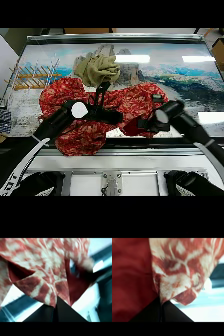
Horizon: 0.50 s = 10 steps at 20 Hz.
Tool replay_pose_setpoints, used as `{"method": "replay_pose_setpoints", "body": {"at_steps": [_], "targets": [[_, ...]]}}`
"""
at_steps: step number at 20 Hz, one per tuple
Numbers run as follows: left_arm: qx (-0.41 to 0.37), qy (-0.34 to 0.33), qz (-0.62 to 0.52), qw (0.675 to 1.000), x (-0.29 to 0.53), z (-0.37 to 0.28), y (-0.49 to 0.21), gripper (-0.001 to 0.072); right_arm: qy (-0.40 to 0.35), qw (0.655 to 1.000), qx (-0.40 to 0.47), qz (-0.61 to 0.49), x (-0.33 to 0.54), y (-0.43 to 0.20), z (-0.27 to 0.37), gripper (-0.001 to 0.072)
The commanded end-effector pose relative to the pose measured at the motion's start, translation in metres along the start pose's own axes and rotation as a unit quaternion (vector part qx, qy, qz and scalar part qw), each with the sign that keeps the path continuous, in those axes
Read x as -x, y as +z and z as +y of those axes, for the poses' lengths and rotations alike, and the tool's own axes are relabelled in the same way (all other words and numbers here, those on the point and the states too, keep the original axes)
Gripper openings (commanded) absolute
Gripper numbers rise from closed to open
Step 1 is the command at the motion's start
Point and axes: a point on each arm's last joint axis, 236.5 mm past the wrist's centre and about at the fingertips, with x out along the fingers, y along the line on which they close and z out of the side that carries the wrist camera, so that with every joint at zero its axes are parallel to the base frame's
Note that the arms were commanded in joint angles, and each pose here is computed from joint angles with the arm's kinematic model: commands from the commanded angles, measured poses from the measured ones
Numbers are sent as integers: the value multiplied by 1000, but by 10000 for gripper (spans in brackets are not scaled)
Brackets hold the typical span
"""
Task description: Fold the clothes and pants, and hang the long-sleeved shirts on hangers.
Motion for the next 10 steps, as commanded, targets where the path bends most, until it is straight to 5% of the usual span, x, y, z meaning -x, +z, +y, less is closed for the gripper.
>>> {"method": "replay_pose_setpoints", "body": {"at_steps": [1,6,8,10], "targets": [[-43,-24,18,999,6,-36,-25,13,34,996,11,-76,74,19,-24,13],[-51,-30,6,998,-5,-45,-23,31,46,994,7,-99,103,2,-35,13],[-50,-29,11,998,-10,-46,-20,574,47,994,5,-100,103,3,-35,13],[-54,-31,16,998,-14,-50,-21,547,49,994,-7,-101,103,4,-34,13]]}}
